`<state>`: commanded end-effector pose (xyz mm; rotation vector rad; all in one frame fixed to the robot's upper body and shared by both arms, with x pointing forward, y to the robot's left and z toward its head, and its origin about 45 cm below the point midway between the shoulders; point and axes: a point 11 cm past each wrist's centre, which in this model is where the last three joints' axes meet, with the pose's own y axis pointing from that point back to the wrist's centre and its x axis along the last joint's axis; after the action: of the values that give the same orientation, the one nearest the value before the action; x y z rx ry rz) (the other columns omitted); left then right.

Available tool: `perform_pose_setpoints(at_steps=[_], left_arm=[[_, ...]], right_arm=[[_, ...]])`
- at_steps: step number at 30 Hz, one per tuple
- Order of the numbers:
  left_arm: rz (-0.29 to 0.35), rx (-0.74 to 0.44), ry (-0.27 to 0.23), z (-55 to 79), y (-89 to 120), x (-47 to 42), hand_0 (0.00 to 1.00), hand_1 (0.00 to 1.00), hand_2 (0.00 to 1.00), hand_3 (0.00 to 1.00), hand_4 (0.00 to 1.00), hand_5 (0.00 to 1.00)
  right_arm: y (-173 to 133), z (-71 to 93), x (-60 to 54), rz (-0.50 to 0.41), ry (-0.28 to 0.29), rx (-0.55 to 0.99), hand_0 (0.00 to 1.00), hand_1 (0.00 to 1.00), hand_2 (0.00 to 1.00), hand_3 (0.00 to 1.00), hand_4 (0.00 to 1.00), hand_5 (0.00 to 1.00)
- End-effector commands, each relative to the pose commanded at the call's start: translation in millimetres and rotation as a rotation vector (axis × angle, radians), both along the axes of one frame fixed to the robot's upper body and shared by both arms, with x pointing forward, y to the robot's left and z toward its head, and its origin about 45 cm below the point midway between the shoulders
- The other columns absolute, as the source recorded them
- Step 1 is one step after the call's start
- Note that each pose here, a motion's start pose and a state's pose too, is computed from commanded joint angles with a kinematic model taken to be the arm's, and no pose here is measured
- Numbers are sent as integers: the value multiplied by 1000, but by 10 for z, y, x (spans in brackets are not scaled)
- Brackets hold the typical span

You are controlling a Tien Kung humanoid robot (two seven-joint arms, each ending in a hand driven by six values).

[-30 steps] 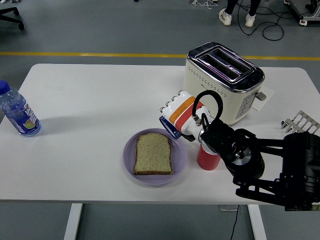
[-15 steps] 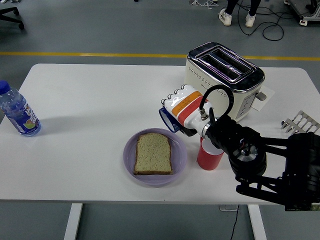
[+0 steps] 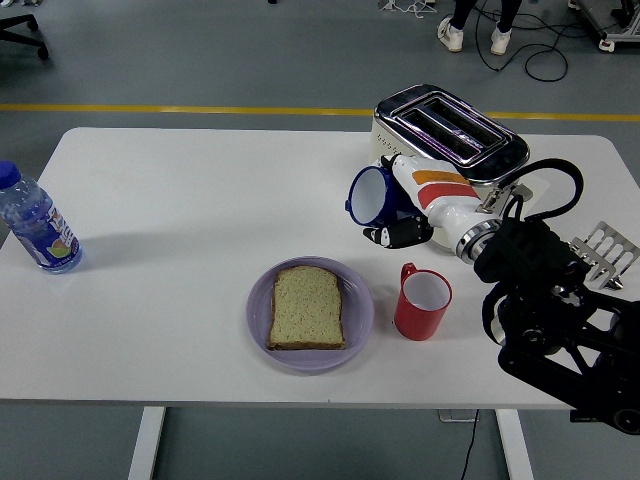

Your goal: Pick up the cup,pour liquid into bread,place the cup on the desk

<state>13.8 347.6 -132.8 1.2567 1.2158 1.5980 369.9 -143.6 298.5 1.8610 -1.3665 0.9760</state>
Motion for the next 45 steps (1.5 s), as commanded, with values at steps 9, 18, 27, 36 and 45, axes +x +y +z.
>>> perform_pose_setpoints(at_steps=[9,18,27,36,45], left_arm=[[2,2,-8,6,15,42,633,643,653,505,241,856],[-5,5,-12,10,29,68,633,645,653,505,240,855],[-8,6,-17,14,37,98,633,645,653,505,240,854],[-12,7,-16,15,39,99,633,643,653,505,241,854],[-19,8,-9,12,39,69,633,644,653,505,241,854]], right_arm=[[-406,-24,-39,-154,87,401,505,457,567,575,604,7],[-783,67,-138,-192,-86,720,548,477,583,583,579,13],[-1083,-71,-213,-236,-232,762,552,479,584,586,574,19],[-1336,-469,-281,-305,-253,796,563,484,589,587,557,2],[-1591,-947,-404,-396,-223,865,566,488,596,589,539,2]])
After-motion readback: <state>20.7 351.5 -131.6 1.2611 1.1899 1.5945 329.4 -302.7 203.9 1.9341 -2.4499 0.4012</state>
